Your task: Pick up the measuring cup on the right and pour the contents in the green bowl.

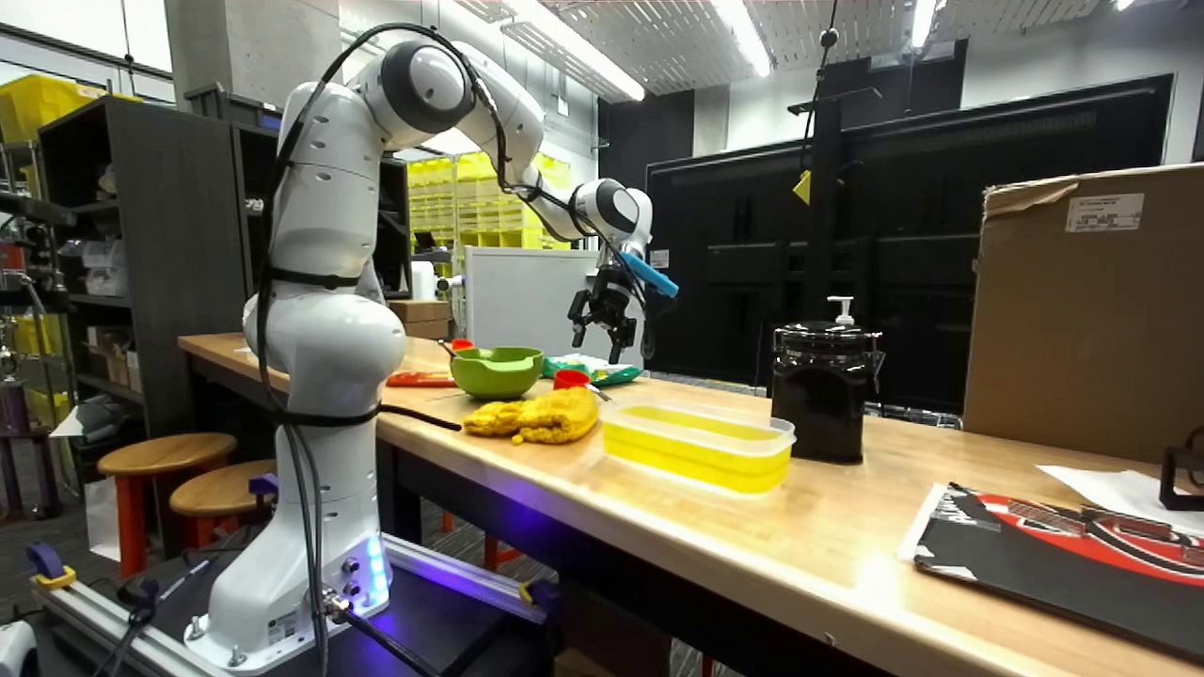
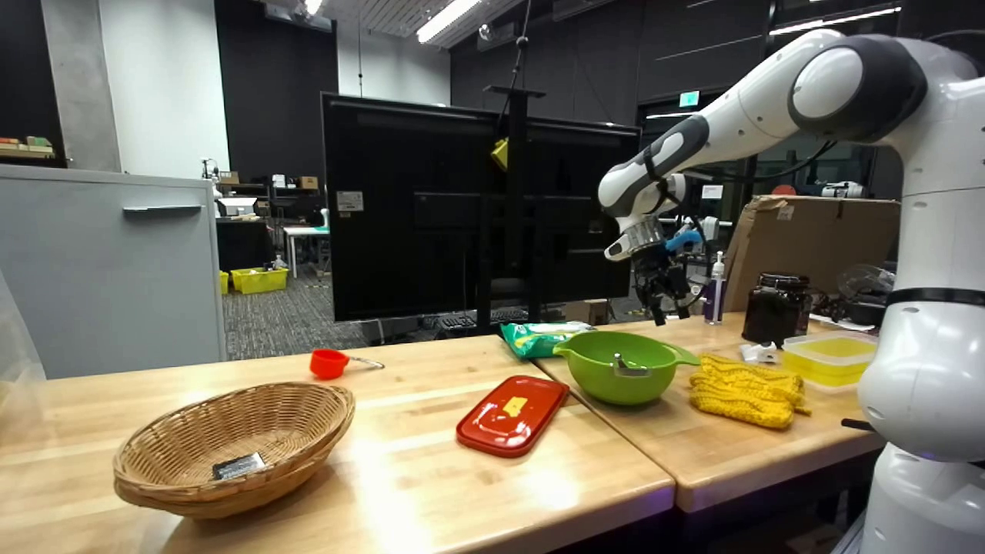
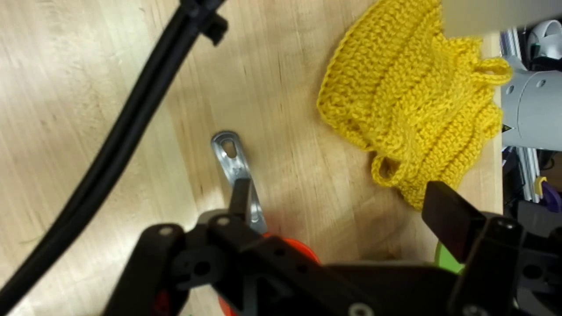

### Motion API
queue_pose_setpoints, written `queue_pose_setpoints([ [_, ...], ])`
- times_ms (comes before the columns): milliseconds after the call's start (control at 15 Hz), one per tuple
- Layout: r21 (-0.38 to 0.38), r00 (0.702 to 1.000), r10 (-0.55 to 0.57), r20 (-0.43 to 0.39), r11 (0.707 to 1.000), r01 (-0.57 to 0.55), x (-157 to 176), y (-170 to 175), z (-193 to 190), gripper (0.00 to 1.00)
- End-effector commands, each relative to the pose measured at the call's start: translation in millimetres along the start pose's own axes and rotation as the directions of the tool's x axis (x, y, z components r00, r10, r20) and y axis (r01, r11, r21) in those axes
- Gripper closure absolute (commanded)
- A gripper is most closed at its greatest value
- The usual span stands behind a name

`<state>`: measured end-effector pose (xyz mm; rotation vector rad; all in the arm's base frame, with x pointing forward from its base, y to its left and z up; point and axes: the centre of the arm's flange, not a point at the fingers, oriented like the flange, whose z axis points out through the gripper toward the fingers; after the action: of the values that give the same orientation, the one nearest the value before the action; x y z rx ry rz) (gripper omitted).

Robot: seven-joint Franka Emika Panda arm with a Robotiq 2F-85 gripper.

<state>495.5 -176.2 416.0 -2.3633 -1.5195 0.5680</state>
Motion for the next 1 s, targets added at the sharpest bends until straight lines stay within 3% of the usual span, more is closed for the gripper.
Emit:
queue_pose_setpoints([
  [0,0.012,0.999,-0.035,-0.008,0.999,0.035,5,11,12,0.00],
  [933,0.075,0.991,-0.136,0.006,0.988,0.136,28,42,46,0.00],
])
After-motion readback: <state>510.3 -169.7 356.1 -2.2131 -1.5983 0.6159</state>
